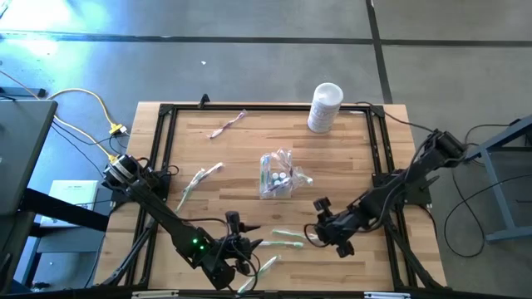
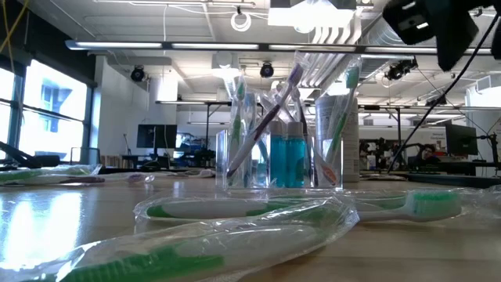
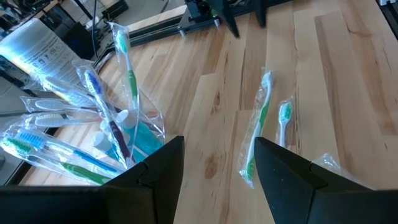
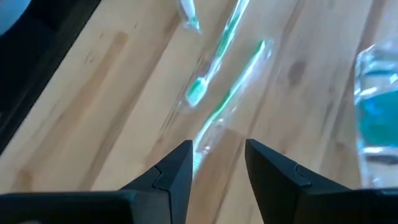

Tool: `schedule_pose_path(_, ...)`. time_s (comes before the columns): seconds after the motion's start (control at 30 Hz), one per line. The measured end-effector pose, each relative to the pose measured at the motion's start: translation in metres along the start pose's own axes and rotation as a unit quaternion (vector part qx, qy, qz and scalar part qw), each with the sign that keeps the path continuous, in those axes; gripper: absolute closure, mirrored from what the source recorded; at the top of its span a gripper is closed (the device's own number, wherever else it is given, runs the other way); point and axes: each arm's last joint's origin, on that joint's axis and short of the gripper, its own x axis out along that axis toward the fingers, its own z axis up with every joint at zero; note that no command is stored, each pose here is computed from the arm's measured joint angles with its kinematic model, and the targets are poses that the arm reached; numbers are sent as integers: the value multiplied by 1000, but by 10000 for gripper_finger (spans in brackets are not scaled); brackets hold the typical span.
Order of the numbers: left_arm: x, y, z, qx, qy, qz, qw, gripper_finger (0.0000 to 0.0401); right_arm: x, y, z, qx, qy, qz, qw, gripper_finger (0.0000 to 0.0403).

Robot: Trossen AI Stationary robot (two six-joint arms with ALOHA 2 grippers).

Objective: Pick & Place toothbrushing station
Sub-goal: Put the green toothbrush into the transparent organizer

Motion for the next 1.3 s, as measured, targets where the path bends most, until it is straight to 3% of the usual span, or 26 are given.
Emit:
schedule_pose_path(0.27,9,5,1,-14,16,-10,1000,214,25,6,-4,85,52,24,995,263)
schedule_pose_path(0.43,14,8,-1,-9,26,-6,1000,214,42,8,-8,109,81,20,991,263)
schedule_pose_path(0.67,23,3,-9,17,38,-2,999,214,65,8,-10,117,97,16,988,263)
schedule_pose_path(1.3,25,5,-8,17,37,2,999,214,94,0,-12,137,118,39,983,264)
